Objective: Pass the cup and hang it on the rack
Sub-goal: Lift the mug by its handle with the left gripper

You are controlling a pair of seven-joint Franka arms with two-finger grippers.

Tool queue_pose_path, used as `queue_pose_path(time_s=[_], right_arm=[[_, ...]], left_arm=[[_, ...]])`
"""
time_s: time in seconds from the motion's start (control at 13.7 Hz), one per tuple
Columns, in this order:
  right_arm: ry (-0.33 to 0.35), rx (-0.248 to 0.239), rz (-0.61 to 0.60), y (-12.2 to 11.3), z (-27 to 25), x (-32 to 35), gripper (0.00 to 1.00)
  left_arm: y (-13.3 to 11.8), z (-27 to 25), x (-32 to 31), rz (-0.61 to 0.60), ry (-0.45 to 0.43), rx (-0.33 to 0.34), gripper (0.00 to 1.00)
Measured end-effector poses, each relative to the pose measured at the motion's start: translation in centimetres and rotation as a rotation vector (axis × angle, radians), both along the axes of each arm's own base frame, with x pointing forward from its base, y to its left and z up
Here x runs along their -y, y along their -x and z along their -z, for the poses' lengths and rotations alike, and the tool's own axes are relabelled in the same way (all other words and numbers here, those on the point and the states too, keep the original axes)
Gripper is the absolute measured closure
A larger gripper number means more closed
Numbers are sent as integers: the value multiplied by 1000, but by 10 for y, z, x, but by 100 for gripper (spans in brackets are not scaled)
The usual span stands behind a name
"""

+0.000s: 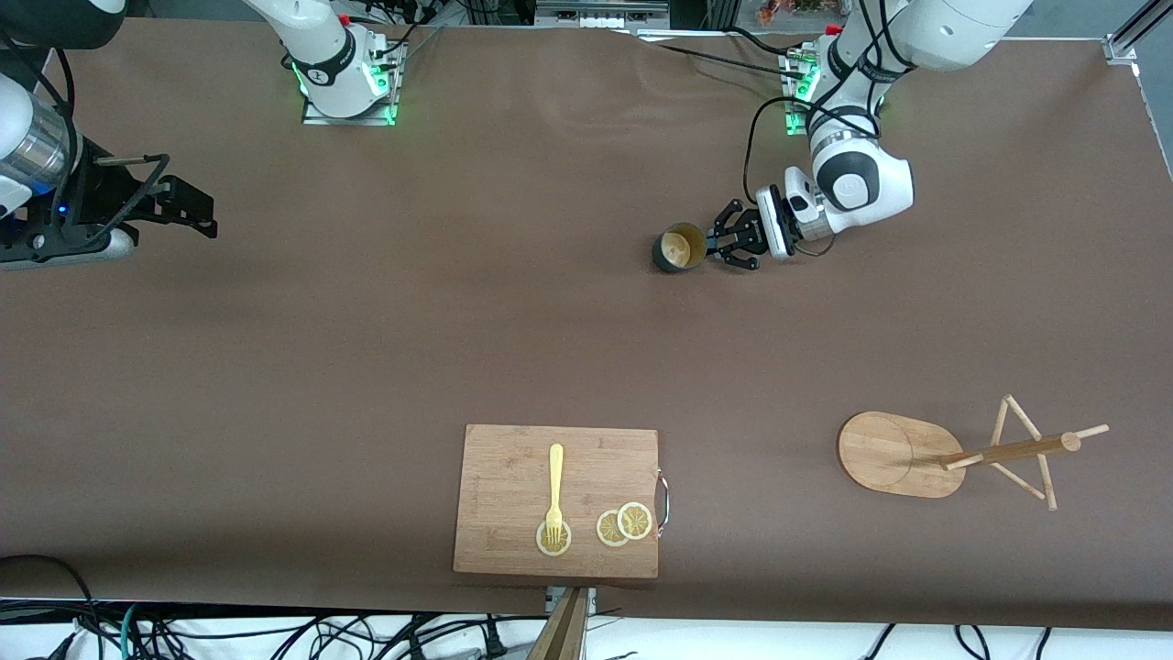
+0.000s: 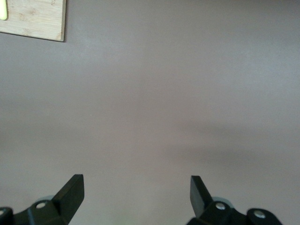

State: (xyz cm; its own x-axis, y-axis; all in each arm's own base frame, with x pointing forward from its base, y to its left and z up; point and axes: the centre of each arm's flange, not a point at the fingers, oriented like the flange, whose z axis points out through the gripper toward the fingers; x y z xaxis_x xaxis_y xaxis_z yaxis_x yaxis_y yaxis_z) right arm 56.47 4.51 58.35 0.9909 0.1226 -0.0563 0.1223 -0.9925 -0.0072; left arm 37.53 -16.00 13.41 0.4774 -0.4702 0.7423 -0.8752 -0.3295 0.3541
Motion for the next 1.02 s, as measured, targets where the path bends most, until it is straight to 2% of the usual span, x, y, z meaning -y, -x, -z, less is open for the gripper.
queue_pose_path(time_s=[0.22, 0.51, 0.66, 0.8, 1.02], right_arm=[[0, 0, -2, 0, 0, -1, 0], [0, 0, -3, 0, 0, -2, 0], [0, 0, -4, 0, 0, -2, 0], [0, 0, -5, 0, 0, -2, 0], [0, 0, -5, 0, 0, -3, 0]], left_arm=[[-28, -22, -6, -29, -10, -84, 79], [-51, -57, -18, -77, 28, -204, 79], [-65, -78, -33, -87, 4, -261, 79], [-79, -105, -50, -101, 0, -360, 79], [-102, -153, -84, -169, 46, -524, 79]])
